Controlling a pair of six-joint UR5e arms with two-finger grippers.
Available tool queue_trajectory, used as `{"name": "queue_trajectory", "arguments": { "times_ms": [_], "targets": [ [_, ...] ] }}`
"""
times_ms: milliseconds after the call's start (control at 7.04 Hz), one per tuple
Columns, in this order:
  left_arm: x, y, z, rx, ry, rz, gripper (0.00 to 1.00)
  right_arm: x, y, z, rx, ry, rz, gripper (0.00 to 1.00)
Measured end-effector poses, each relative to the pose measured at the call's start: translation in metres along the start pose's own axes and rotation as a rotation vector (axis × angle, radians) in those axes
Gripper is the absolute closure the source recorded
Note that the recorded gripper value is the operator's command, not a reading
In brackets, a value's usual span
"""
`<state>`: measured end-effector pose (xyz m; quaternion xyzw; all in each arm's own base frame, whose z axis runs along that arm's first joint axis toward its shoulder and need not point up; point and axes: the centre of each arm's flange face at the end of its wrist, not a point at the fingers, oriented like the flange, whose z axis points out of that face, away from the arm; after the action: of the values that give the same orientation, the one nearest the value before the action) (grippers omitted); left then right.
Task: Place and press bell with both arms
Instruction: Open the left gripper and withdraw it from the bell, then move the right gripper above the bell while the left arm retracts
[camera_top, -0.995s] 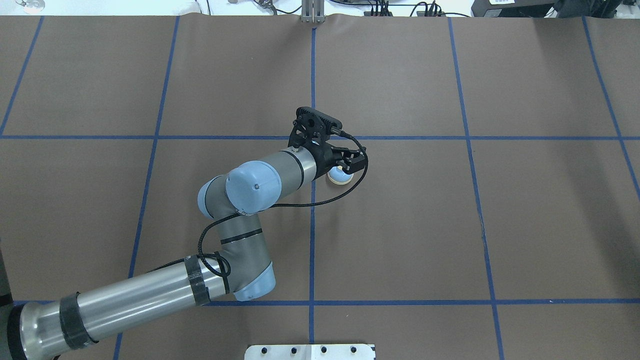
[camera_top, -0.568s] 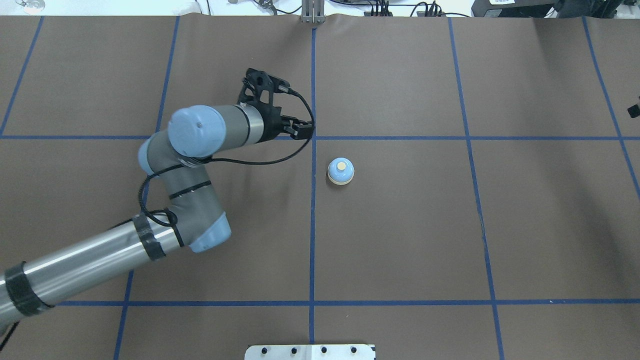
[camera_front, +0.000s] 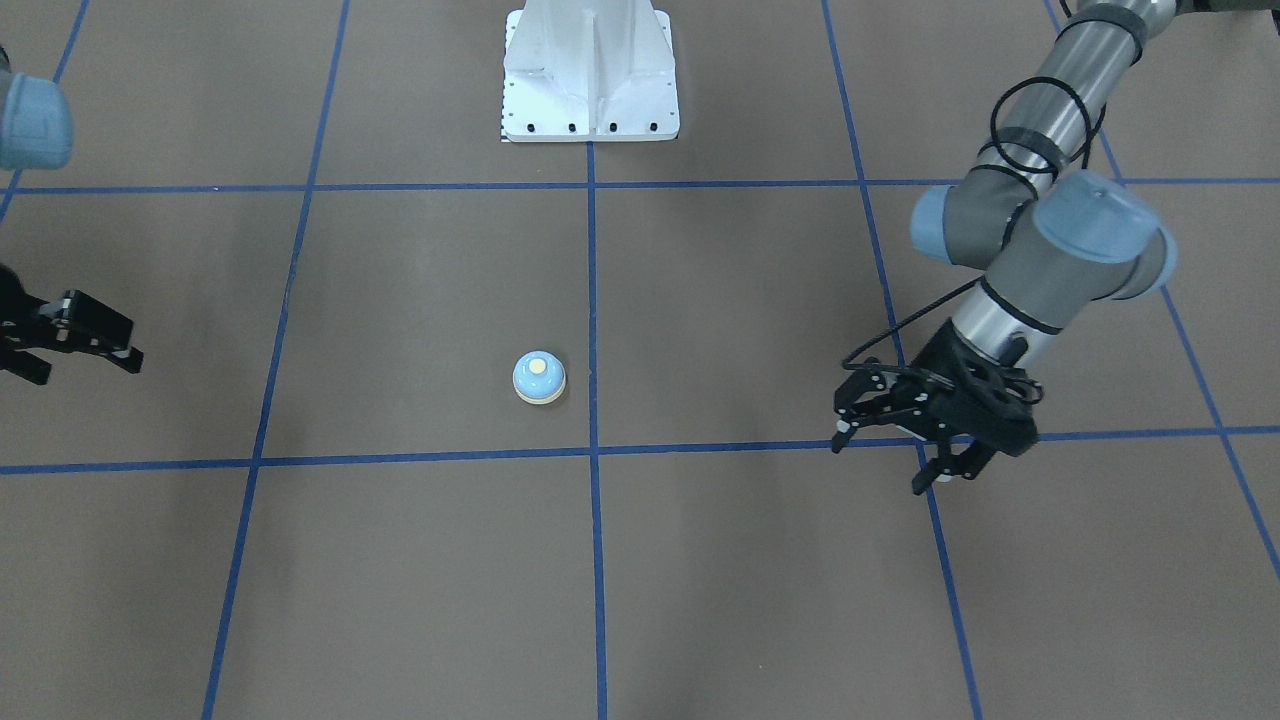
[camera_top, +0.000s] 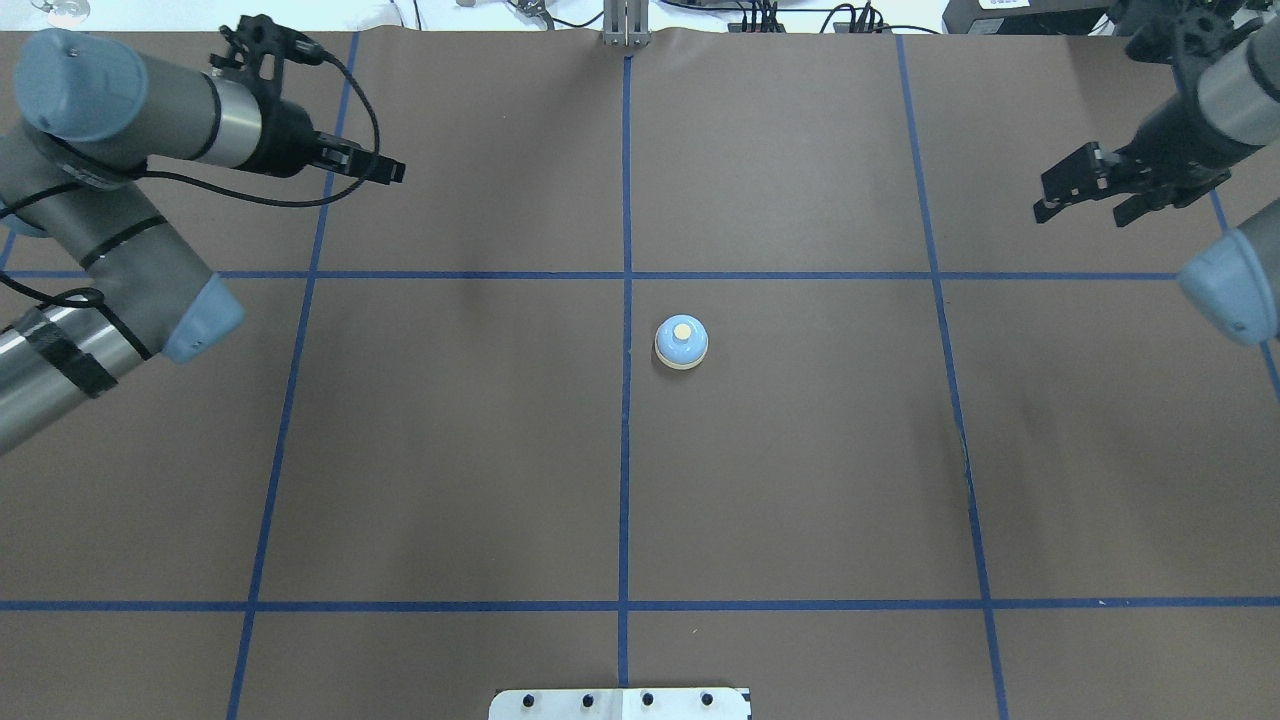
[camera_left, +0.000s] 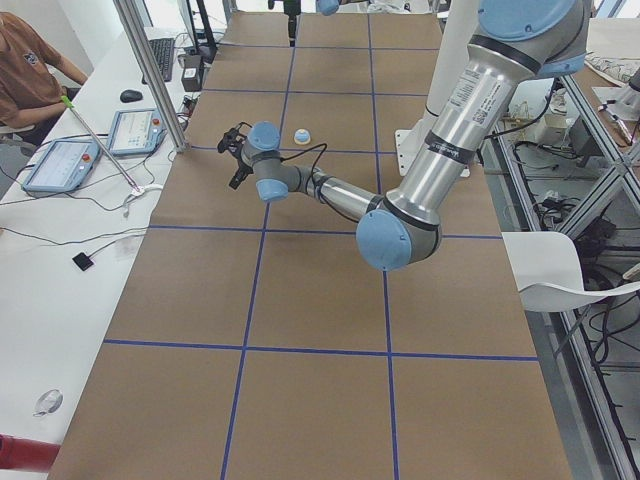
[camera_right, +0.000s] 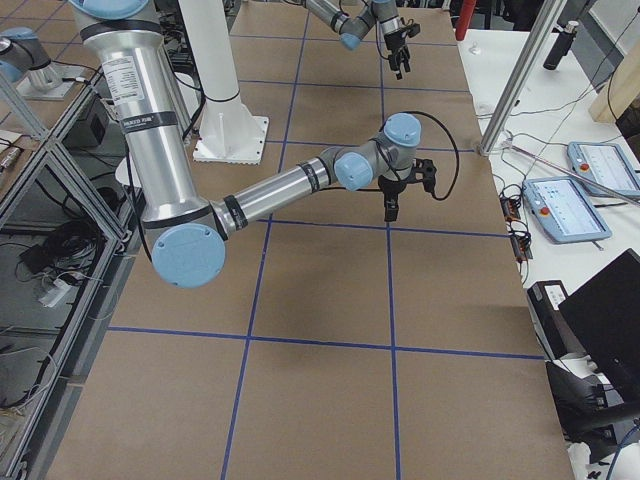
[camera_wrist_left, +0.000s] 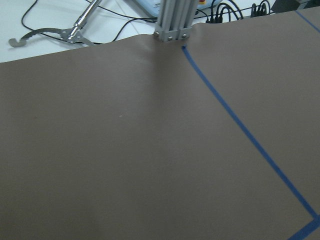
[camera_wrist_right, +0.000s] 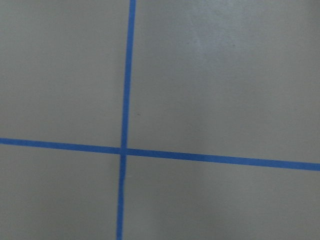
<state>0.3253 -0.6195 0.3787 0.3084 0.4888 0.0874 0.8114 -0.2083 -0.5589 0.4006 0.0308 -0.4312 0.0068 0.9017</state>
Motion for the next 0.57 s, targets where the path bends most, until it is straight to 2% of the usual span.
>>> {"name": "queue_trajectory", "arguments": {
  "times_ms": [284, 568],
  "targets": [
    [-0.067, 0.018, -0.044, -0.046, -0.097, -0.024, 0.00, -0.086, 0.011, 0.034, 0.007, 0.015, 0.051, 0.00],
    [-0.097, 0.048, -0.088, -0.154, -0.214, -0.042, 0.00, -0.147, 0.026, 0.052, 0.004, 0.002, 0.097, 0.00]
  ]
}}
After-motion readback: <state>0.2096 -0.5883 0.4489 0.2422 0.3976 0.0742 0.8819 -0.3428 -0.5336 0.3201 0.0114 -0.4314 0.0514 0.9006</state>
